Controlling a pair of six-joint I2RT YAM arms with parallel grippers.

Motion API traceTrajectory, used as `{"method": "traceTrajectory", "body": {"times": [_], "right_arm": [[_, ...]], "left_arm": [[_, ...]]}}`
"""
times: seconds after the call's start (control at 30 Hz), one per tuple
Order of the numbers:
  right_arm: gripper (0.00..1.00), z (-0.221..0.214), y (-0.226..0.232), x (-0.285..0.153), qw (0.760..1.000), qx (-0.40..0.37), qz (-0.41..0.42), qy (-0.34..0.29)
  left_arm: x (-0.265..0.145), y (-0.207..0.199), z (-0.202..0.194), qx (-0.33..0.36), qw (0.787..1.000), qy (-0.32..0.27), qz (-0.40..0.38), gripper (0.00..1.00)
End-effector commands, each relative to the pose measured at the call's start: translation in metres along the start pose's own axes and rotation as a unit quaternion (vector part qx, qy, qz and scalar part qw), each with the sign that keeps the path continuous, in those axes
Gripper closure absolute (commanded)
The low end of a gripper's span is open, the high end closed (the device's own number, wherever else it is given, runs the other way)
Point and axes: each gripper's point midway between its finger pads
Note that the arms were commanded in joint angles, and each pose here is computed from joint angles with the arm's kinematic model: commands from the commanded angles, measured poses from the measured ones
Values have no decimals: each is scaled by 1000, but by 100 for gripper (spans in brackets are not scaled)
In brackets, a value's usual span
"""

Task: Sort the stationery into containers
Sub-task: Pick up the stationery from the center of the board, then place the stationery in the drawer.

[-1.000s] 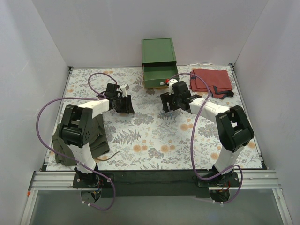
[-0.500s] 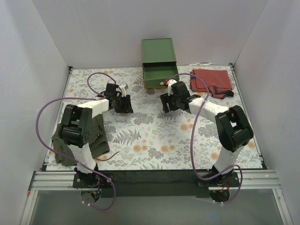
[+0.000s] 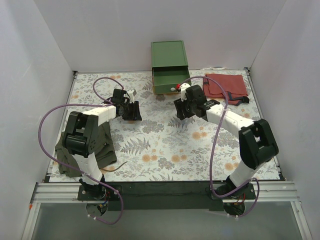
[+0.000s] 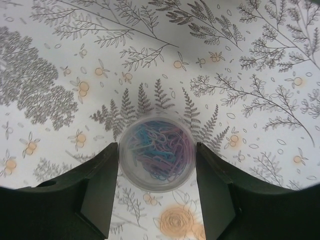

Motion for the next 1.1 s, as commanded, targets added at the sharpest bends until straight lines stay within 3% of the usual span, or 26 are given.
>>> {"method": "traceTrajectory", "body": {"times": [0.0,0.1,0.23,0.4,0.57,0.7,1.07], "right_arm": [[71,42,13,-57,997,-51,35,-46],[71,63,33,-94,989,-95,89,-64],[69,106,54,-143,969,-153,141,-134],[64,176,49,-172,954,-197,112,-198],[64,224,45,-160,949,-200,94,-226],[61,240,32,-129,954,-197,72,-214],[55,254,-3,-95,965,-174,38,-194]], "left_arm": [[-17,-5,29,18,999,-43,1,59],[-18,-5,35,11,999,-47,-7,59],[-19,4,49,-4,998,-58,-13,59],[-22,15,63,-13,997,-71,0,59],[-22,16,63,-16,997,-70,-1,59],[-24,15,62,-17,997,-71,-3,59],[-24,16,54,-23,998,-66,-1,59]]}}
Point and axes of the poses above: each gripper's point midway between its finger pads, its own x axis out along the fingers, its own y axis along the line the jaws close on, z = x × y, and after that the axes turned 2 degrees about x, right-handed
